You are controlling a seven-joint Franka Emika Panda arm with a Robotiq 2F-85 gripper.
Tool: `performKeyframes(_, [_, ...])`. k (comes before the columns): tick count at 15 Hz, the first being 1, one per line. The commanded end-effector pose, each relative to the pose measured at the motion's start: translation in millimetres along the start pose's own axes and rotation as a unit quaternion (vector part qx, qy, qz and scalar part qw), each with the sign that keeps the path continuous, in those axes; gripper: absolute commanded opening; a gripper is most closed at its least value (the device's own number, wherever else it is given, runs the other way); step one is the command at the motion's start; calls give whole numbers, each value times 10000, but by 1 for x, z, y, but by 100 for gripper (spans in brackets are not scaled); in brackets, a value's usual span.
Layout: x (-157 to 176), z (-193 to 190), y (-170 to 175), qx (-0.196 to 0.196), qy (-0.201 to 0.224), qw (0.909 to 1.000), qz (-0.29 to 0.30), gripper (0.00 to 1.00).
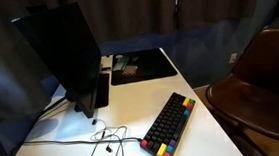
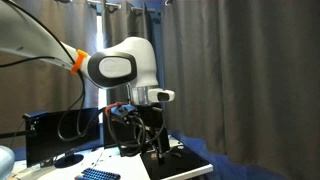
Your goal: Push a black key on the keyboard
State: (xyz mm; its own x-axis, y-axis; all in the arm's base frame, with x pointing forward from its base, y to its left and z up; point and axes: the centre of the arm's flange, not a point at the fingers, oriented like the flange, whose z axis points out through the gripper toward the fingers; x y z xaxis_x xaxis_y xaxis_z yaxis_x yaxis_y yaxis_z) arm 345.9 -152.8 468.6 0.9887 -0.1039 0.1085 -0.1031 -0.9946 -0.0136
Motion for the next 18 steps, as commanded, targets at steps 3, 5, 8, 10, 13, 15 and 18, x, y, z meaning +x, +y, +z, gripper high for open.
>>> performKeyframes(3, [0,0,0,0,0,10000,0,100])
performKeyframes(5, [0,0,0,0,0,10000,0,100])
performKeyframes(8, [0,0,0,0,0,10000,0,100])
performKeyframes(10, [0,4,-14,5,-27,9996,-270,100])
performKeyframes(13, [-3,14,-66,78,-144,9932,-1155,100])
performKeyframes(15, [-7,21,-121,117,-197,9849,-1716,100])
performKeyframes(18, [-14,31,-208,212,-278,9653,-2586,100])
